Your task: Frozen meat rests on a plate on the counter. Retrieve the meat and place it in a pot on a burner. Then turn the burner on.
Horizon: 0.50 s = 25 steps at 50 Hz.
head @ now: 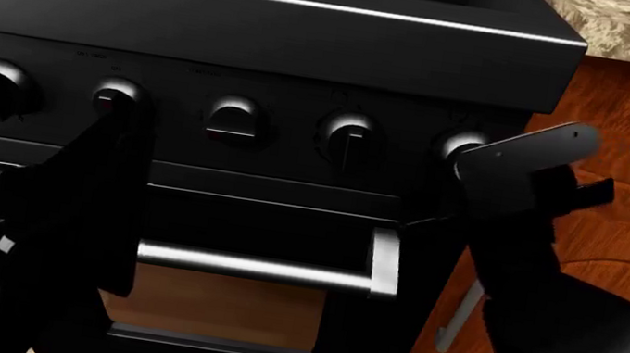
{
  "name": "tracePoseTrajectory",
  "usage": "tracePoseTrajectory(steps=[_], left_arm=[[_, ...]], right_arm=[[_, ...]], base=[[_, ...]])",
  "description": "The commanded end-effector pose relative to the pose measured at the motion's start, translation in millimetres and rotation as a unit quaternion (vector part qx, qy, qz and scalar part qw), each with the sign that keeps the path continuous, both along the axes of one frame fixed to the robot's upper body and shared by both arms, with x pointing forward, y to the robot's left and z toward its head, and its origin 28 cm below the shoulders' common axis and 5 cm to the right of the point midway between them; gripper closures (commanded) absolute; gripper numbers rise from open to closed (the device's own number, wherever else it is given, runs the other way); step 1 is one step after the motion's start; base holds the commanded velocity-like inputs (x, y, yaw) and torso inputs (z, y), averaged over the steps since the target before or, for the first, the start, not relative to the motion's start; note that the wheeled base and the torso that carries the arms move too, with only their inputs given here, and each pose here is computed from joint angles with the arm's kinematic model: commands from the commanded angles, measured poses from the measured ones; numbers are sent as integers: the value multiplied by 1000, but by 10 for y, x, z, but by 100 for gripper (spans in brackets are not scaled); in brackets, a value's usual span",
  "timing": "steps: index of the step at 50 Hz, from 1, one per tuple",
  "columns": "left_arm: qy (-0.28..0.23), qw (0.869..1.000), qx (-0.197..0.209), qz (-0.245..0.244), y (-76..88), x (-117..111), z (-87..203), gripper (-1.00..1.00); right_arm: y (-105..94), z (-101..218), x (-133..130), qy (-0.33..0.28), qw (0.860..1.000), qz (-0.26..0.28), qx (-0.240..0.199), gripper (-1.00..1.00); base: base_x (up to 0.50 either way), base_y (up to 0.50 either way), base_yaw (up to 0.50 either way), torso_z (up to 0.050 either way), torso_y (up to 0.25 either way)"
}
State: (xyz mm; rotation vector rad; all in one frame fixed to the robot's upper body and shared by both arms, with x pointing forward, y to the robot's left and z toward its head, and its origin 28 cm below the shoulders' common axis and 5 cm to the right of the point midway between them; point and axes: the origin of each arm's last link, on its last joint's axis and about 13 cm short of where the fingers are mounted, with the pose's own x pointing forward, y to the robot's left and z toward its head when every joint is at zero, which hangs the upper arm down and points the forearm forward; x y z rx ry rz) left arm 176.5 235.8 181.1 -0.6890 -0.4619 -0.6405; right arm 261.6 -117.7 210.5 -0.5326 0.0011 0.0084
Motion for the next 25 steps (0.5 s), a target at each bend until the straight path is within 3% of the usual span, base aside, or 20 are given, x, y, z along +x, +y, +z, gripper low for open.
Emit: tracePoseTrajectory(steps=[1,13,22,23,25], left_arm=[[1,1000,-2,-1,-6,-18,-2,-100],[1,1000,-3,-1,-6,-16,-3,-100],[1,1000,-4,-2,-5,-22,3,-100],[1,1000,-4,-2,-5,-22,4,-100],[2,1000,-5,-3,-4,-21,4,-100]], right_arm=[[-8,295,41,-66,997,17,-22,100],[-6,324,43,-75,996,22,-51,100],[-2,353,12,-72,996,22,-42,100],[6,356,1,-69,997,23,-39,-100],[16,364,-24,-65,997,26,-34,-100]], base=[[0,0,6,0,0],[4,1,5,2,1],[3,2,4,2,2],[0,0,5,0,12],[0,0,0,0,0]])
